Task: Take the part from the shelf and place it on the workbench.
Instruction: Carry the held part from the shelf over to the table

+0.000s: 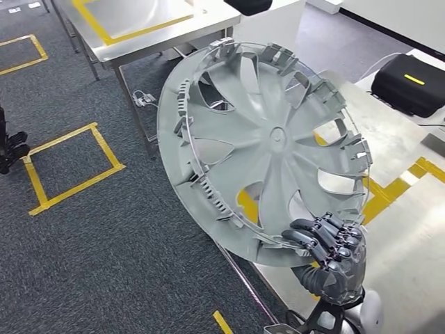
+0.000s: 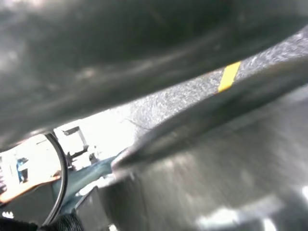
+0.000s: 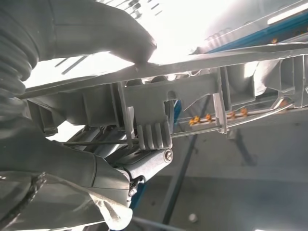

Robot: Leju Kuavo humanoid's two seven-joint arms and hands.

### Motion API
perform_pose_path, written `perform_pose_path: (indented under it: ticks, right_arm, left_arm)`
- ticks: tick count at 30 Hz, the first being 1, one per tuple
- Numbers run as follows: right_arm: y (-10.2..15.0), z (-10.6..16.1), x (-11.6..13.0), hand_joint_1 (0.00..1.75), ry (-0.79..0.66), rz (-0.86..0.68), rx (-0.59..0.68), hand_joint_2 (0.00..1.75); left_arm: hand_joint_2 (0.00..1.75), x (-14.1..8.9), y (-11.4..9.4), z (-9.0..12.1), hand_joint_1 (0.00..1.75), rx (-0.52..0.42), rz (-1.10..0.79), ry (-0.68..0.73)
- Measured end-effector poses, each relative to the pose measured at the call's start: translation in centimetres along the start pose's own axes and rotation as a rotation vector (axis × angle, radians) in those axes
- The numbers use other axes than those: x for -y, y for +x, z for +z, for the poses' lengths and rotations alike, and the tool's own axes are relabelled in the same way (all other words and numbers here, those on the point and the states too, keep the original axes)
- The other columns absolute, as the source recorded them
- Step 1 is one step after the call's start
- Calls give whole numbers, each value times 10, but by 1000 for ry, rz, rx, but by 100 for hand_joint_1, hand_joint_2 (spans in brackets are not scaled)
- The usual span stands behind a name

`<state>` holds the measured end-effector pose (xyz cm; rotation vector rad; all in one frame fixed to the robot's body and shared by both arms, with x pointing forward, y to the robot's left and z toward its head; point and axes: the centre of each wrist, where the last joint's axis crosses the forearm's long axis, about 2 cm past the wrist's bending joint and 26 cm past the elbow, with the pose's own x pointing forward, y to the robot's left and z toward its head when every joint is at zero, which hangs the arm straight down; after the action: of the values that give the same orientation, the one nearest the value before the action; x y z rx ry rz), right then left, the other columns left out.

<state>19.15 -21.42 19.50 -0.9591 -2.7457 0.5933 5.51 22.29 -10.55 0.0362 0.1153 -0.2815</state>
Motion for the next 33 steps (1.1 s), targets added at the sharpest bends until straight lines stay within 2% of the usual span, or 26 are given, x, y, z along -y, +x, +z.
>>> perform_pose_path:
  ticks: [33]
  right_arm:
    - [-4, -6, -4, 175, -4, -8, 16, 175]
  left_arm:
    - [0, 1, 0, 0, 0, -10, 15, -5]
